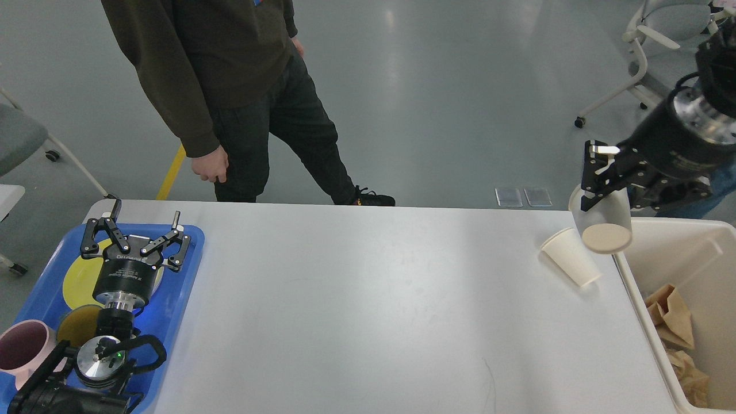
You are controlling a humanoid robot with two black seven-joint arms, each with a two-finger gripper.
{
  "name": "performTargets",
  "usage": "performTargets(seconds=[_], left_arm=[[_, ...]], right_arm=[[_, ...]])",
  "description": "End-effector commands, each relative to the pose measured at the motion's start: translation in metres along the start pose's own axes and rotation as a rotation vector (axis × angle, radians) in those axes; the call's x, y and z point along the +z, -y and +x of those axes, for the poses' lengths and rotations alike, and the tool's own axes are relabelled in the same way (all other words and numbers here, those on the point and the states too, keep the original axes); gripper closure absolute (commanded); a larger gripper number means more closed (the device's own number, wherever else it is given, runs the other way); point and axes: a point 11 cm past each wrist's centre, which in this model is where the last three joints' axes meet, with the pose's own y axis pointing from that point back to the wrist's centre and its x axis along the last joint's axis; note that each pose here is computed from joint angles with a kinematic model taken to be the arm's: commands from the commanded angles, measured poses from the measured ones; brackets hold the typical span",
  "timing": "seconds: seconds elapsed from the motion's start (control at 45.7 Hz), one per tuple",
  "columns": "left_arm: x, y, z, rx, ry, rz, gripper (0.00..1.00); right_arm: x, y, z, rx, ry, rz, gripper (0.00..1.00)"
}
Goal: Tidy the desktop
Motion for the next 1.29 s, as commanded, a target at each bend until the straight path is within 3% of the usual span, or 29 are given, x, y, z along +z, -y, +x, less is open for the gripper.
performTargets(seconds=[0.0, 0.131, 0.328, 0.525, 0.722, 0.875, 1.006, 1.268], left_arm=[[0.000, 0.000, 0.000, 0.001, 0.000, -0.002, 0.04], [0.000, 0.000, 0.000, 0.001, 0.000, -0.002, 0.04], [0.000, 0.000, 0.000, 0.001, 0.000, 0.000, 0.04], [0.000, 0.000, 0.000, -0.001, 0.000, -0.002, 0.04], [0.000, 0.000, 0.000, 0.001, 0.000, -0.002, 0.04], [0.000, 0.000, 0.000, 0.001, -0.001, -0.001, 0.04], [0.000, 0.000, 0.000, 0.001, -0.001, -0.001, 0.04], [0.000, 0.000, 0.000, 0.001, -0.001, -0.001, 0.04]], right_arm=[[0.011, -0.022, -0.010, 0.067, 0.032, -0.002, 1.00], [0.012, -0.045, -0.026, 0.083, 0.033, 0.004, 1.00], [0.021, -0.044, -0.025, 0.096, 0.050, 0.001, 1.00], [0.094, -0.019, -0.004, 0.148, 0.236, -0.034, 1.00], [0.215, 0.030, 0.016, 0.273, 0.435, -0.184, 1.00], [0.290, 0.078, 0.001, 0.405, 0.521, -0.345, 1.00], [0.321, 0.131, -0.017, 0.450, 0.519, -0.427, 1.00], [0.350, 0.245, -0.042, 0.501, 0.516, -0.458, 1.00]])
